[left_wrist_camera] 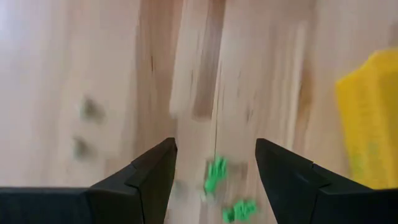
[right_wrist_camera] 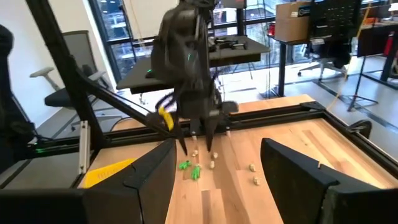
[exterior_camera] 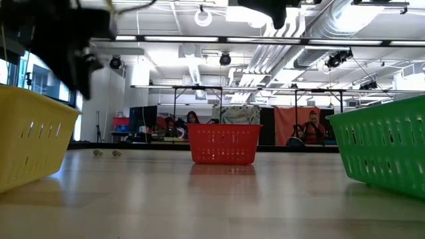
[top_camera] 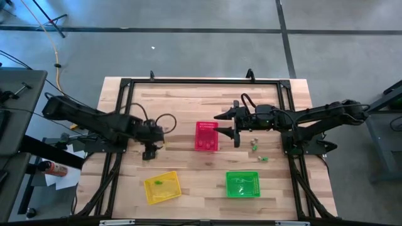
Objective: Sort Halloween decoration
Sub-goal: Put the green skeleton toy into the yellow bin
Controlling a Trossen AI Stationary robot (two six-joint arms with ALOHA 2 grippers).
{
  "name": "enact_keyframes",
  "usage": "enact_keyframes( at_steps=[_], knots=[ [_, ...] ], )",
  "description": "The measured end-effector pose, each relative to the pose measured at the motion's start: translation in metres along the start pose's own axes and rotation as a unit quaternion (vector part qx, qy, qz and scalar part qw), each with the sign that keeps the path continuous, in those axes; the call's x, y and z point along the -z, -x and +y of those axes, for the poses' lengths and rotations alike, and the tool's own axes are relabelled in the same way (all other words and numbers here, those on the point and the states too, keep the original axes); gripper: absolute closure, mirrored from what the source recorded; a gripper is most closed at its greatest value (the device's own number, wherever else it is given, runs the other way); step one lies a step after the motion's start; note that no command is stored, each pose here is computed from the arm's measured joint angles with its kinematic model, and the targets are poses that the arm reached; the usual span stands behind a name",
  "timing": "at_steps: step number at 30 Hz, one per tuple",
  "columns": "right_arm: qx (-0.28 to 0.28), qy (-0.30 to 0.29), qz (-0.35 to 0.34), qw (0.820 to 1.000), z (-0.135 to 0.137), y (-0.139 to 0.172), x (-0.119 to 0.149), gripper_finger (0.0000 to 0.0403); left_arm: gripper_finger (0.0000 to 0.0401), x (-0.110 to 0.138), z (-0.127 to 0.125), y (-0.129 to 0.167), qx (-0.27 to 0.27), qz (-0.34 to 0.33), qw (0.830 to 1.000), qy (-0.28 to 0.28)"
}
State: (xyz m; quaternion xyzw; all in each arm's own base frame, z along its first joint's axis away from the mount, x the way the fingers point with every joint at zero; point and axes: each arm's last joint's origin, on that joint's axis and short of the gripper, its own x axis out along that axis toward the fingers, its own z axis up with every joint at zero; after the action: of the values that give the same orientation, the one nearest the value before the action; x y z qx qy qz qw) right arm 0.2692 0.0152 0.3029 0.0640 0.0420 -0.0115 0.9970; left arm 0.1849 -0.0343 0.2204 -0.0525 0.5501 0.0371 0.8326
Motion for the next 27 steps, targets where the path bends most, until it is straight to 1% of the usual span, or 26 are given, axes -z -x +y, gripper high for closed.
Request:
enact_keyframes(
  at_steps=[3,5,8,12,14,16,21,27],
  knots=[
    [0.011,0.0,-0.001,1.0,-0.001,0.0,0.0,0.0176,0.019,0.016,0.002,-0.02,-0.008,0.046,0.999,0.017],
    [0.012,0.0,0.0,1.0,-0.001,0.0,0.0,0.0176,0.019,0.023,0.002,-0.031,-0.017,0.069,0.997,0.012],
    [0.012,0.001,0.005,1.0,-0.001,0.0,0.001,0.0176,0.019,0.03,0.003,-0.043,-0.028,0.098,0.995,-0.012],
    [0.013,0.001,0.013,1.0,-0.001,0.0,0.003,0.0176,0.019,0.028,0.0,-0.054,-0.015,0.116,0.993,-0.023],
    [0.014,0.002,0.016,1.0,-0.001,0.0,0.003,0.0176,0.019,0.027,-0.004,-0.058,0.0,0.116,0.992,-0.042],
    [0.014,0.002,0.017,1.0,-0.001,0.0,0.004,0.0176,0.019,0.025,-0.008,-0.063,0.01,0.114,0.992,-0.049],
    [0.015,0.002,0.024,1.0,-0.001,0.0,0.005,0.0176,0.019,0.027,-0.015,-0.075,0.009,0.131,0.989,-0.074],
    [0.016,0.003,0.033,0.999,-0.002,0.0,0.007,0.0176,0.019,0.029,-0.019,-0.087,0.0,0.158,0.984,-0.085]
  ],
)
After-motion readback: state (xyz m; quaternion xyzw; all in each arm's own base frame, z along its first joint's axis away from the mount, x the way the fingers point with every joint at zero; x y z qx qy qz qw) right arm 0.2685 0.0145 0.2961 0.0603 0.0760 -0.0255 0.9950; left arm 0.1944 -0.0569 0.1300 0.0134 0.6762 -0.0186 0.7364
